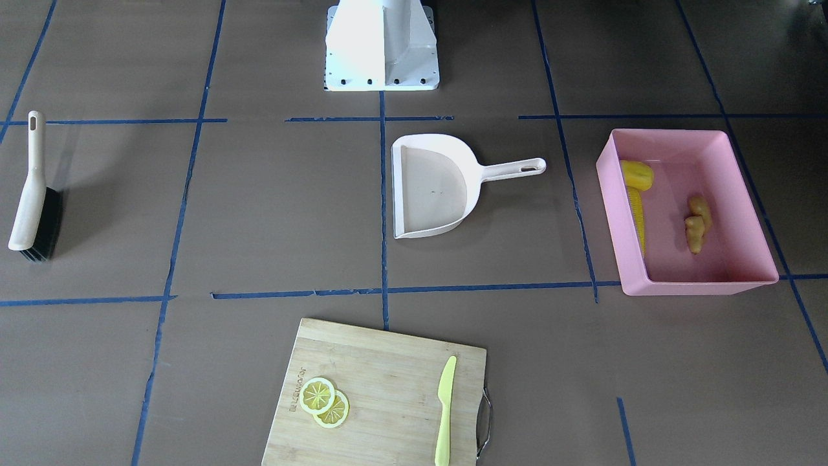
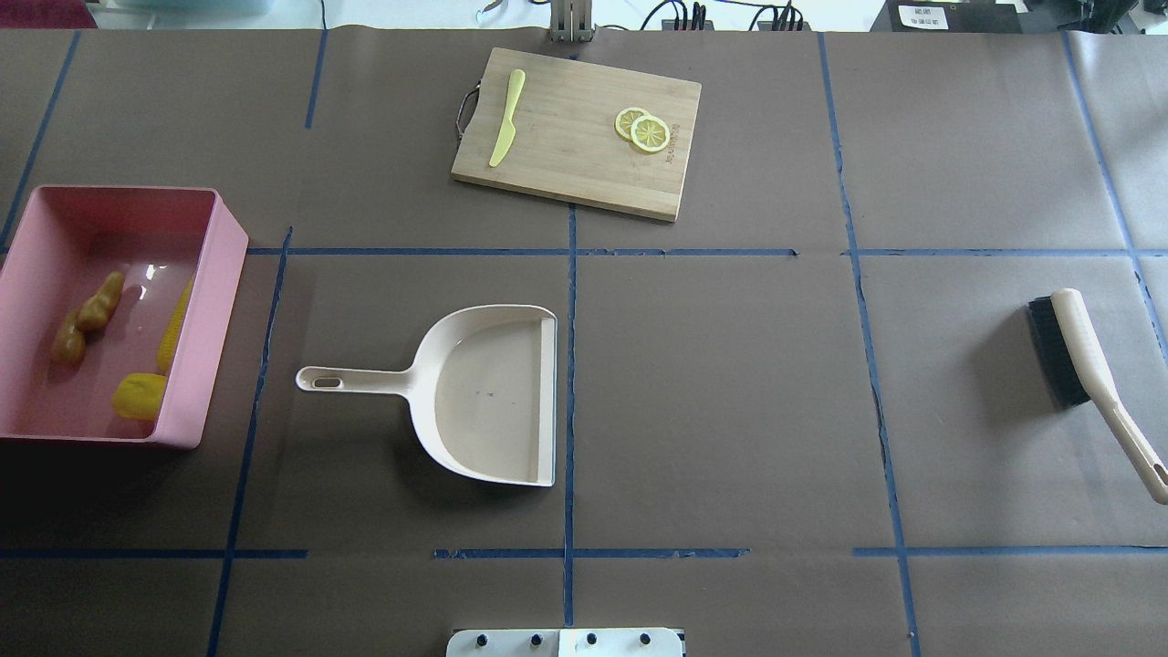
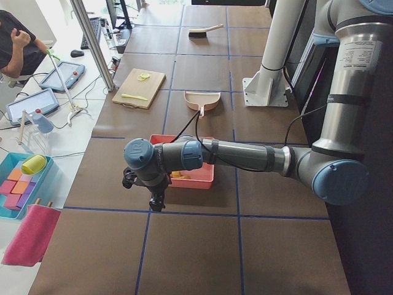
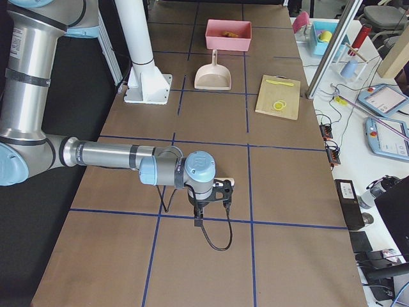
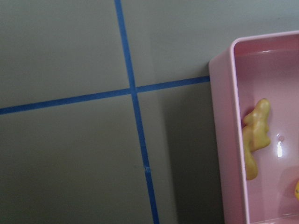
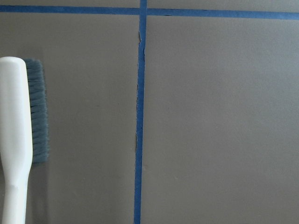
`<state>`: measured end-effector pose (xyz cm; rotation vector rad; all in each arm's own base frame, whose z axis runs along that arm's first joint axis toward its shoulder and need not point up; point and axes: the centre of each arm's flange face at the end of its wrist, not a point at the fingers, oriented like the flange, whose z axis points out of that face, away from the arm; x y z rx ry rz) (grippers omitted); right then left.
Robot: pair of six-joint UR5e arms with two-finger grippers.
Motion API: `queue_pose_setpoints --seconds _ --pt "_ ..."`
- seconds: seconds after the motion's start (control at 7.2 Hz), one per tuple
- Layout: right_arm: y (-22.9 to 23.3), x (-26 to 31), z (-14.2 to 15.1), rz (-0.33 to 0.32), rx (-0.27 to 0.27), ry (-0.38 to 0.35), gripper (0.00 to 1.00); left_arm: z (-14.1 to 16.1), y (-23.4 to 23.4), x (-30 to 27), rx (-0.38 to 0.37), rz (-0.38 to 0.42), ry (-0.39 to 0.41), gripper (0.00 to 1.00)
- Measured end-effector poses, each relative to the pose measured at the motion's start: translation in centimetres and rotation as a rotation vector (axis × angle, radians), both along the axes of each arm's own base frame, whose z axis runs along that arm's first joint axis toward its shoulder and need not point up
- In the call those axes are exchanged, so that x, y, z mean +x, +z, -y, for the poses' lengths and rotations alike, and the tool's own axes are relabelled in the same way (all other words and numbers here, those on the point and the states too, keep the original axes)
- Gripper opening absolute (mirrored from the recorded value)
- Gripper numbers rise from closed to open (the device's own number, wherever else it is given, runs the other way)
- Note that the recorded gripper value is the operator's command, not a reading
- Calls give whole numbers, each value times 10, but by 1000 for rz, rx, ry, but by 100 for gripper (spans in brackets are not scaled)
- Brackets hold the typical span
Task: Sweep and dump trash into bin
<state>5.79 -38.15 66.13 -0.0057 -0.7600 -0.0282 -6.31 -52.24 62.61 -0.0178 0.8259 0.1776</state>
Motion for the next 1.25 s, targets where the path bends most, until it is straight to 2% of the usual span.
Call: queue_pose_setpoints --seconds 0.28,0.42,0.83,1.25 --pt "1 0 4 0 5 -1 100 -1 7 -10 -22 110 -23 100" --pt "2 0 8 -3 7 -3 100 -2 11 -11 -27 125 -30 100" --pt "6 0 12 0 3 -6 100 -6 26 -4 -66 37 -42 100" --pt "8 -1 17 2 -2 -5 100 -5 25 -3 -63 23 -44 100"
